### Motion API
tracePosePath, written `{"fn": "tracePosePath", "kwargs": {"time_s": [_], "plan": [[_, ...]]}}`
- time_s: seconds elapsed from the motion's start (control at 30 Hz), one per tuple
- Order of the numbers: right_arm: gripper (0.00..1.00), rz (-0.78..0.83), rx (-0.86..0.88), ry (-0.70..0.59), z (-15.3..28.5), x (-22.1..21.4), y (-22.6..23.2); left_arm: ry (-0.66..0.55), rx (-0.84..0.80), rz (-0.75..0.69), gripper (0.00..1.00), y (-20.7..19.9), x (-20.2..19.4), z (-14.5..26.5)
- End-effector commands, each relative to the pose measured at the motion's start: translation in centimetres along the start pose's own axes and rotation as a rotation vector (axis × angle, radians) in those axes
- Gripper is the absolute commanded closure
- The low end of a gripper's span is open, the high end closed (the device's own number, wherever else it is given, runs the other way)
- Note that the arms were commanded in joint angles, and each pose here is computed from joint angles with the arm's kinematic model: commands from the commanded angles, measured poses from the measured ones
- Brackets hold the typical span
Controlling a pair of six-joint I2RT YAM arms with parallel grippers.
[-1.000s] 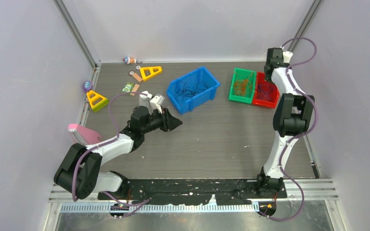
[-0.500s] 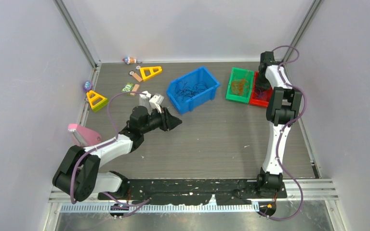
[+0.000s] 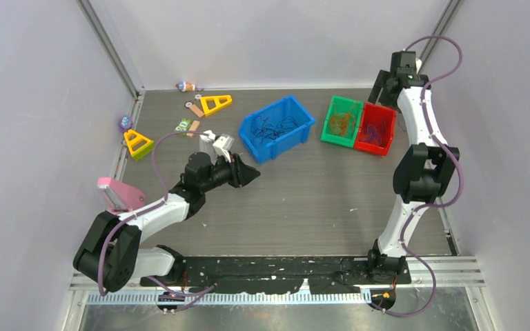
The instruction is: Untangle the cables
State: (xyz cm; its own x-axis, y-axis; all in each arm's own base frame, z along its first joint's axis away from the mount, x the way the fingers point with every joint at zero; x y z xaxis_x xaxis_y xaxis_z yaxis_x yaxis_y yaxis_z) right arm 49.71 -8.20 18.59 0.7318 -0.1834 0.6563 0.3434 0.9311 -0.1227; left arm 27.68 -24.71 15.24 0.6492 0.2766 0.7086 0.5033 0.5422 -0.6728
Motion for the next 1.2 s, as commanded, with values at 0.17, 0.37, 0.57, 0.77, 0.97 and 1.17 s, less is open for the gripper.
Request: {"fn": "tracePosePath", "kwargs": {"time_s": [0.17, 0.37, 0.57, 0.77, 0.97, 1.17], "plan": [[0.05, 0.006, 0.274, -0.303, 9.8, -0.3, 2.5, -0.074, 0.013, -0.075, 0.69, -0.4, 1.3, 0.9], [0.05, 0.059, 0.442, -0.477, 14.5, -4.8, 5.8, -0.116, 0.036, -0.104, 0.57, -0.3, 1.8, 1.8], [0.05, 0.067, 0.515, -0.672, 16.6, -9.0, 6.4, -0.196, 0.106, -0.153, 0.25, 0.3, 2.7, 3.6], [0.05, 0.035, 0.556, -0.917, 16.3, -14.9, 5.5, -0.325, 0.291, -0.209, 0.0, 2.5, 4.3, 6.8], [0.05, 0.027, 0.383, -0.906, 14.4, -17.2, 2.5, -0.473, 0.564, -0.279, 0.0, 6.0, 5.7, 11.6], [0.03, 0.05, 0.19, -0.856, 10.6, -17.3, 0.2, -0.642, 0.907, -0.408, 0.01, 10.2, 7.7, 17.3]]}}
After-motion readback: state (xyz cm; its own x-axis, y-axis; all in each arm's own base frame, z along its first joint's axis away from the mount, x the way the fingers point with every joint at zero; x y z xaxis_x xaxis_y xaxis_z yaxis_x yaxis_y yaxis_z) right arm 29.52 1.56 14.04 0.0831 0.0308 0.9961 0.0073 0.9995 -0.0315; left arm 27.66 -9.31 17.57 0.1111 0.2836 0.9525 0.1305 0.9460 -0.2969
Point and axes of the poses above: each gripper's point midway between its finger pads, its own z axis back along the fingers, its own y axis along the line the jaws close on, x = y × z, the point moved 1 cm from there along z, back along the fingers, and after that the axes turned 9 degrees about z, right-handed, at the moved point
